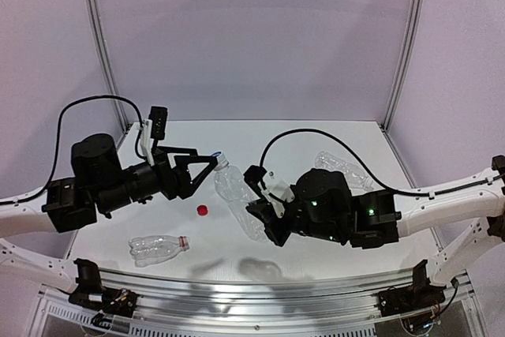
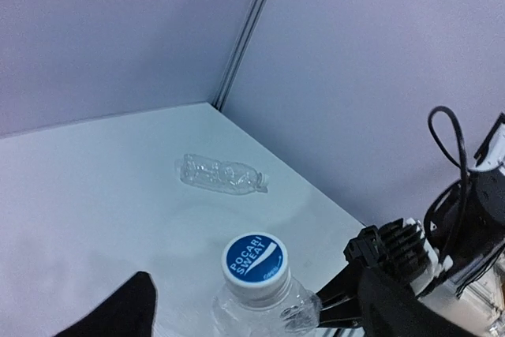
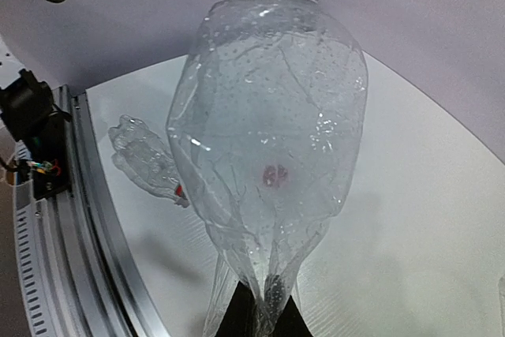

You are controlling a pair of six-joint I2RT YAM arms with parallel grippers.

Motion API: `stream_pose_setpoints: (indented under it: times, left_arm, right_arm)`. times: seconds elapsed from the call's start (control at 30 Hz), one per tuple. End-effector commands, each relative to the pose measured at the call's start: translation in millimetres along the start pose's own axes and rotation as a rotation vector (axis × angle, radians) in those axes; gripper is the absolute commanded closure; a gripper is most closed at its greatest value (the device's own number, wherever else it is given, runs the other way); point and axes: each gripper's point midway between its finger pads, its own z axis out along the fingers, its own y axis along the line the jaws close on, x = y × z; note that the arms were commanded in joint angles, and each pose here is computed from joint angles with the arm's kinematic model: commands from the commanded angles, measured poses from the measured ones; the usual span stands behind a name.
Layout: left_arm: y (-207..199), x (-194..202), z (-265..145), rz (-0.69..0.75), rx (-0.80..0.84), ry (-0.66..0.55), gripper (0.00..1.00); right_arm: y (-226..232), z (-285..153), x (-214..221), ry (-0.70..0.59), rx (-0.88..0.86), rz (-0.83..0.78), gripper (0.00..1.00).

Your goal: Unscrew the bottle caps

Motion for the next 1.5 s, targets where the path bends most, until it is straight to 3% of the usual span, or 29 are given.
stream_pose_setpoints:
  times: [0.0, 0.2, 0.57, 1.0, 1.23, 1.37, 1.47]
  left_arm:
    - [-12.5, -17.4, -30.4, 0.081, 0.105, -0.054, 0.03]
    - [-62.3, -23.8, -72.9, 0.175, 0.443, -0.068, 0.03]
    - [-82.3, -18.0, -71.6, 0.185, 0.567, -0.036, 0.15]
    - [-91.7, -6.6, -54.0, 0.157, 0.632, 0.017, 0.53]
    - [-91.1, -6.1, -51.6, 0.151, 0.625, 0.026, 0.99]
    - [-79.5, -8.6, -39.3, 0.115, 0.529, 0.038, 1.00]
    - [-46.2, -12.9, -20.1, 0.051, 0.285, 0.030, 1.00]
  right_arm:
    - [30.7, -22.3, -17.5, -0.072, -0.219, 0.025, 1.00]
    - [62.0, -42.3, -23.2, -0.103, -0.429, 0.013, 1.00]
    - [90.6, -64.2, -23.7, -0.132, -0.631, -0.026, 1.00]
    - [92.5, -61.0, -21.3, -0.105, -0.634, -0.025, 1.00]
    - [88.8, -58.5, -21.8, -0.102, -0.607, -0.020, 1.00]
    - [69.2, -51.1, -26.6, -0.104, -0.481, 0.005, 1.00]
    - [27.5, -36.7, -28.3, -0.091, -0.226, 0.063, 1.00]
